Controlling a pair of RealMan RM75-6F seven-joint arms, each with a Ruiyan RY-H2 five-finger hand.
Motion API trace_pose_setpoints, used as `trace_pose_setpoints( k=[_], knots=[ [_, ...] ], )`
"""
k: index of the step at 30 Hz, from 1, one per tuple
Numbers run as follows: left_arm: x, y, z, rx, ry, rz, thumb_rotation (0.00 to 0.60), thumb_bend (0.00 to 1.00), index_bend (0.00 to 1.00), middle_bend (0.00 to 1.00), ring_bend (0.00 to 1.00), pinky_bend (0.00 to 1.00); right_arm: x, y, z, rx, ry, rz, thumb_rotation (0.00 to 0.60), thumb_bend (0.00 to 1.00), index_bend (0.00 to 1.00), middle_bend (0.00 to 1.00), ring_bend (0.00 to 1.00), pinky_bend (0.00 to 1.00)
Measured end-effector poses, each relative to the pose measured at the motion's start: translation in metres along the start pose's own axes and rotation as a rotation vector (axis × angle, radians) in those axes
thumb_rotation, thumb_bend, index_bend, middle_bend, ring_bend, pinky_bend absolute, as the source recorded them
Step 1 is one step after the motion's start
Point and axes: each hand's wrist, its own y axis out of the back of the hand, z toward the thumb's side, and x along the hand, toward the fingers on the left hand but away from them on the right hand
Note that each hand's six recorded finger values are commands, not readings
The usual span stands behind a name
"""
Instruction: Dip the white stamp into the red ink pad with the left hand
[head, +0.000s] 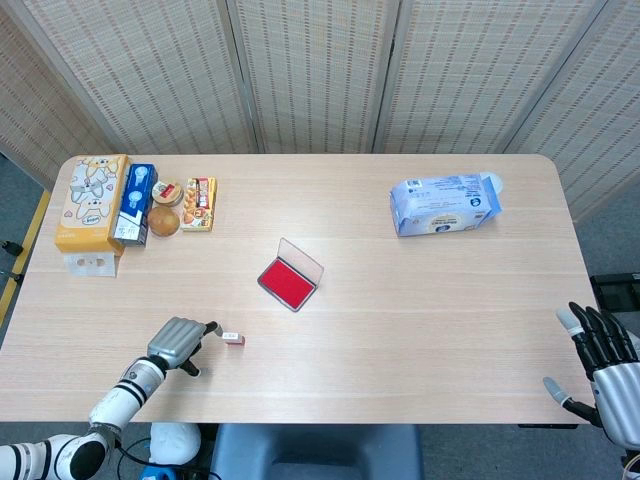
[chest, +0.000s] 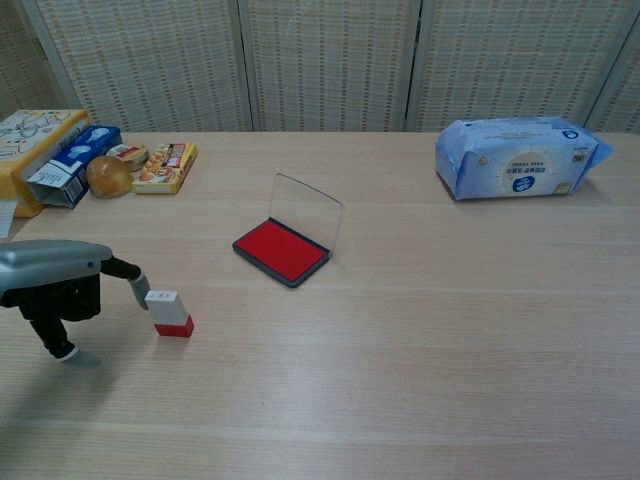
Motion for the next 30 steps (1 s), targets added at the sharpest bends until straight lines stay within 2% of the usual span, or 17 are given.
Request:
trace_pose_setpoints(
  k=[9, 24, 30],
  knots=[
    [0.000, -0.004, 0.000, 0.000, 0.016, -0.025, 0.578, 0.22, 0.34, 1.00, 0.86, 0.77, 0.000, 0.000, 0.000, 0.000, 0.003, -0.004, 0.600, 0.22, 0.00, 0.00, 0.00, 0.00],
    [-0.008, -0.012, 0.018, 0.037, -0.002, -0.054, 0.578, 0.22, 0.37, 1.00, 0.86, 0.77, 0.003, 0.004, 0.000, -0.005, 0.008, -0.020, 0.600, 0.22, 0.00, 0.00, 0.00, 0.00],
    [-0.014, -0.012, 0.014, 0.038, 0.028, -0.064, 0.572, 0.22, 0.39, 1.00, 0.86, 0.77, 0.002, 0.003, 0.000, -0.004, 0.006, -0.017, 0.600, 0.22, 0.00, 0.00, 0.00, 0.00]
  ],
)
